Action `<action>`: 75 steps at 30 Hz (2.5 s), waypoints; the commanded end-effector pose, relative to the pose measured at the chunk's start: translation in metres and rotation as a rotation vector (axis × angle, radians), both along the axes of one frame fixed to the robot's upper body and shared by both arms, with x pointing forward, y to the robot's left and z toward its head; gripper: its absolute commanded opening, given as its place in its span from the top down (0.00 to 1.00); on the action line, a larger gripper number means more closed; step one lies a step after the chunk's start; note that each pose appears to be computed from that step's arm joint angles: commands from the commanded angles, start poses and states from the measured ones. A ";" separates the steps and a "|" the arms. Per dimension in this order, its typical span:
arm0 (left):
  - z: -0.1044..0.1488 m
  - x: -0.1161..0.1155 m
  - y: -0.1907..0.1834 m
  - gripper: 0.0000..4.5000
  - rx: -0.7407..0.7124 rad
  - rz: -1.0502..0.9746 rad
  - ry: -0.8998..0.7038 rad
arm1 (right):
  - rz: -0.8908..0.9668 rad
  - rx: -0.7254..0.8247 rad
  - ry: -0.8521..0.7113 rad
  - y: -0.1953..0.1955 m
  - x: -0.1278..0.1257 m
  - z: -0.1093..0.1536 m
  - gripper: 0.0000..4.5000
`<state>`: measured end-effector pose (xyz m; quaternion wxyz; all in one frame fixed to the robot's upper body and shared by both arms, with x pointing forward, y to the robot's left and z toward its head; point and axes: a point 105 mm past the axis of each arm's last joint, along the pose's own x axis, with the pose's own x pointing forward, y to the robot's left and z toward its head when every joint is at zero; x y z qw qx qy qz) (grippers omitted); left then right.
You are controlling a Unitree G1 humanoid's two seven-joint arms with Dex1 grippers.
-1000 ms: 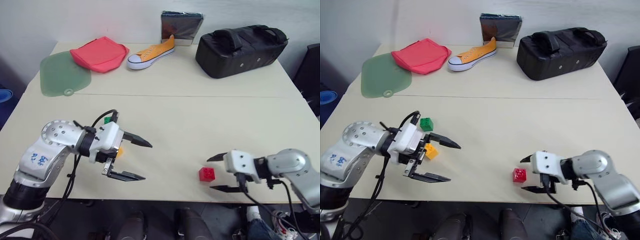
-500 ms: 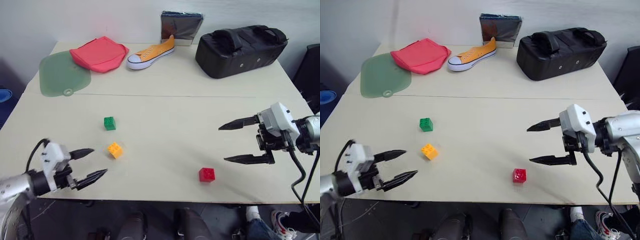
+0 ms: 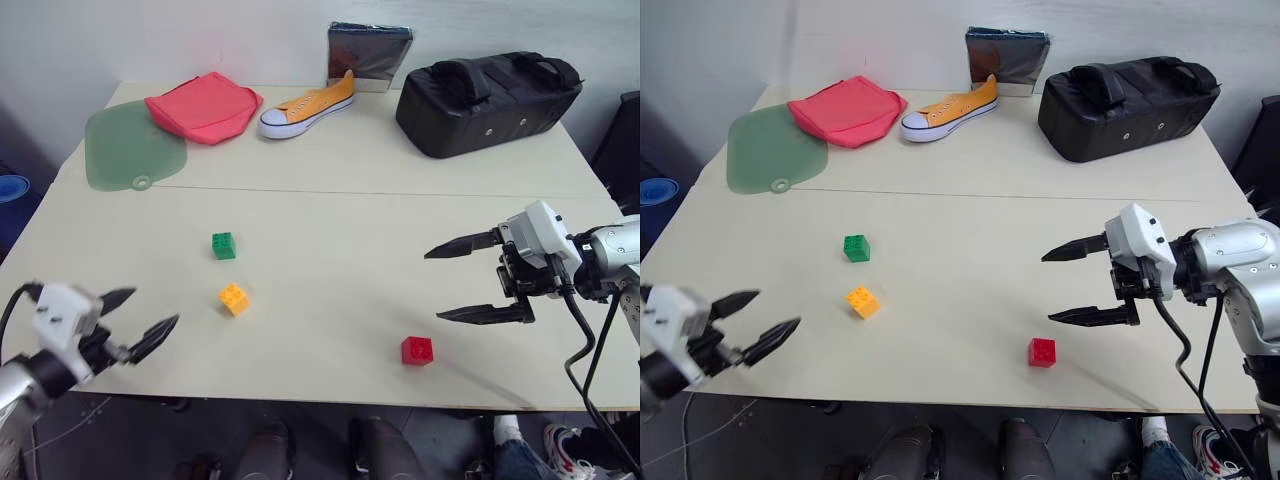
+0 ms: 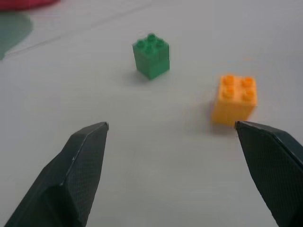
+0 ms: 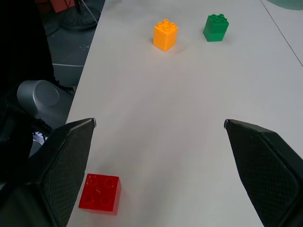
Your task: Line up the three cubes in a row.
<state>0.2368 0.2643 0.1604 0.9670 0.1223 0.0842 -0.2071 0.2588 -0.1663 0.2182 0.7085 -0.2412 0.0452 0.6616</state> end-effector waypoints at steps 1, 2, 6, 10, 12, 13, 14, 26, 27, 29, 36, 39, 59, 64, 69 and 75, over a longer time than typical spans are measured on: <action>0.022 0.029 -0.002 0.00 -0.015 0.154 -0.027 | 0.022 0.013 -0.036 0.006 -0.010 0.006 0.01; 0.028 0.036 -0.005 0.00 -0.042 0.173 -0.030 | 0.023 0.014 -0.036 0.007 -0.011 0.006 0.01; 0.039 0.062 -0.021 0.00 -0.115 0.246 0.053 | 0.030 0.030 -0.051 0.013 -0.014 0.006 0.01; 0.039 0.082 -0.028 0.00 -0.050 0.323 0.155 | 0.042 0.042 -0.066 0.019 -0.015 0.007 0.01; 0.041 0.094 -0.038 0.00 -0.053 0.322 0.183 | 0.055 0.046 -0.081 0.024 -0.015 0.006 0.01; 0.041 0.099 -0.041 0.00 -0.061 0.321 0.192 | 0.059 0.049 -0.086 0.026 -0.015 0.006 0.01; 0.039 0.104 -0.042 0.00 -0.081 0.345 0.217 | 0.062 0.057 -0.093 0.029 -0.015 0.005 0.01; 0.016 0.129 -0.083 0.00 -0.096 0.354 0.398 | 0.046 0.126 -0.165 0.048 -0.015 0.007 0.01; 0.015 0.130 -0.084 0.00 -0.098 0.366 0.401 | 0.035 0.129 -0.175 0.048 -0.013 0.008 0.01; 0.014 0.131 -0.085 0.00 -0.111 0.385 0.407 | 0.021 0.131 -0.179 0.047 -0.011 0.007 0.01; 0.021 0.136 -0.078 0.00 -0.162 0.473 0.354 | -0.003 0.132 -0.173 0.045 -0.013 0.003 0.01; 0.040 0.142 -0.077 0.00 -0.143 0.461 0.247 | -0.012 0.128 -0.159 0.044 -0.014 -0.001 0.01; 0.009 0.133 -0.082 0.00 -0.201 0.539 0.390 | 0.016 0.149 -0.132 0.054 -0.019 -0.004 0.01; -0.002 0.133 -0.091 0.00 -0.225 0.517 0.449 | 0.016 0.149 -0.134 0.053 -0.019 -0.003 0.01; -0.006 0.132 -0.092 0.33 -0.226 0.513 0.458 | 0.012 0.152 -0.134 0.054 -0.019 -0.003 0.00; -0.002 0.135 -0.087 0.67 -0.223 0.520 0.432 | 0.004 0.149 -0.128 0.053 -0.020 -0.006 0.00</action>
